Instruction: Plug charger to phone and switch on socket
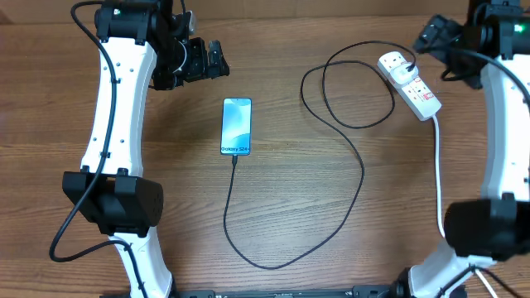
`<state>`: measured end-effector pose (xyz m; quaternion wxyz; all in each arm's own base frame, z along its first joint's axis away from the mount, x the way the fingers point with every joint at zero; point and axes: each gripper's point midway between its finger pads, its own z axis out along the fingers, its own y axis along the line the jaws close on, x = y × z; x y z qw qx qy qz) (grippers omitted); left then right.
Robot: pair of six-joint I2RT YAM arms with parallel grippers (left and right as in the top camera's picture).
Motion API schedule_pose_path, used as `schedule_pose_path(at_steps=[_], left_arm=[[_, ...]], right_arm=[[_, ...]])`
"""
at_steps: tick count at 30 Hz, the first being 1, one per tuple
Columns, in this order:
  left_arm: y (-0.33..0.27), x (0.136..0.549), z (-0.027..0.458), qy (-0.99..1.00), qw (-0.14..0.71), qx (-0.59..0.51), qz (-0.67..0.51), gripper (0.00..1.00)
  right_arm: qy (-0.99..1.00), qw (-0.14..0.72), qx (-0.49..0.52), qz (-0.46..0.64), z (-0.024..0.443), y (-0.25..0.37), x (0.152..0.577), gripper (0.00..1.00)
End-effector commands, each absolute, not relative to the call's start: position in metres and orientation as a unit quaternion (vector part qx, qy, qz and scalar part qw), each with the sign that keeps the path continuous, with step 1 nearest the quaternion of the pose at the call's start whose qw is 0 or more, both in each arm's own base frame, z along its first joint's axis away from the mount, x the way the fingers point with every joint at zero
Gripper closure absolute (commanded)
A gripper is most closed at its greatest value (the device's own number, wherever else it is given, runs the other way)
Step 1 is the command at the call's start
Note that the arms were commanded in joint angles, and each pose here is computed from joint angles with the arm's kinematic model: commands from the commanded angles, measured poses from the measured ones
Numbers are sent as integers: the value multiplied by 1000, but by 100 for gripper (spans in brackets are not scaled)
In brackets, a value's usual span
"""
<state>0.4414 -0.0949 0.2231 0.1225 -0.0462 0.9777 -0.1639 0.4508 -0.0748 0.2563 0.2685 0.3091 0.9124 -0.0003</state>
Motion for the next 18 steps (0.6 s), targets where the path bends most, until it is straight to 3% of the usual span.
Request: schedule_pose_path(at_steps=[1,18], left_arm=[[-100,443,225,976,124,-45,-170,0],[-100,443,225,976,124,-45,-170,0]], right_arm=[[899,273,334,-69,238,-116,465,0],[897,230,365,-93,114,-166,518,0]])
